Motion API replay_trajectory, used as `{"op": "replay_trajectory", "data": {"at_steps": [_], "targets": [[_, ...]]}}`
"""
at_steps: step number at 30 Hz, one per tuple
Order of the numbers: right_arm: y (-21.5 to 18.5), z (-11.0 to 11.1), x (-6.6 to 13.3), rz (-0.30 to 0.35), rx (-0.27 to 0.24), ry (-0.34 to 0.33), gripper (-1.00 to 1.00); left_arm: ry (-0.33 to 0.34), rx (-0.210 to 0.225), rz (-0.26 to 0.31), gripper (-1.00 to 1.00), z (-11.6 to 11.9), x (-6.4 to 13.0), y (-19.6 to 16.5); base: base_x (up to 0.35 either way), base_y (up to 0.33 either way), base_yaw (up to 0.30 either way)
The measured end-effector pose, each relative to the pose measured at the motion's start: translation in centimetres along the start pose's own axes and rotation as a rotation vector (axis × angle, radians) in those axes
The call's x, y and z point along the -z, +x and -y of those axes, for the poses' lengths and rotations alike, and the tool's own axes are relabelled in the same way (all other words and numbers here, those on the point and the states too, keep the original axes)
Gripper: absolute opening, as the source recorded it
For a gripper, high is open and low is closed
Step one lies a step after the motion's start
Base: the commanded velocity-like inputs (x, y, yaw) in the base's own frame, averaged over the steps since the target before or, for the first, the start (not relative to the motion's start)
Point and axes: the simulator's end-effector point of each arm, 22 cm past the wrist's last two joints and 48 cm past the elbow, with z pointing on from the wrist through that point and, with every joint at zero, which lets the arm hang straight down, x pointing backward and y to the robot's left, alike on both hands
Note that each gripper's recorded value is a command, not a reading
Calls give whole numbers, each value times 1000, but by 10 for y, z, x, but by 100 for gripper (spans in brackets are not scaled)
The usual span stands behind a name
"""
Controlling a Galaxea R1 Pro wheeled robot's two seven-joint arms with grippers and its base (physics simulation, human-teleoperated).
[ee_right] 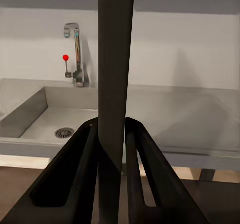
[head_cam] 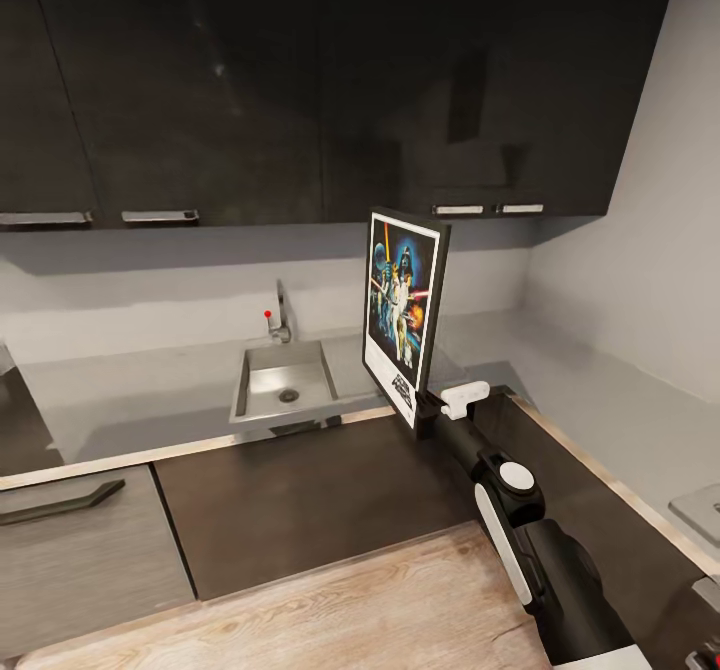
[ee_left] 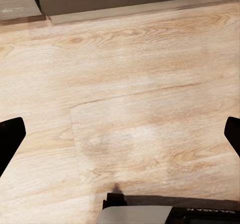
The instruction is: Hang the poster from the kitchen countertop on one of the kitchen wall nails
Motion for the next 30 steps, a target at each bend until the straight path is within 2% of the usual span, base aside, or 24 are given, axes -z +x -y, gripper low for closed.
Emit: {"op": "replay_trajectory", "data": {"at_steps": [20,30], "targets": [[-14,-2,7,-1,0,0,-100,0,0,-1,100,0,16,-2,0,0,0],[-14,-2,7,-1,0,0,-100,0,0,-1,100,0,16,-2,0,0,0]]}}
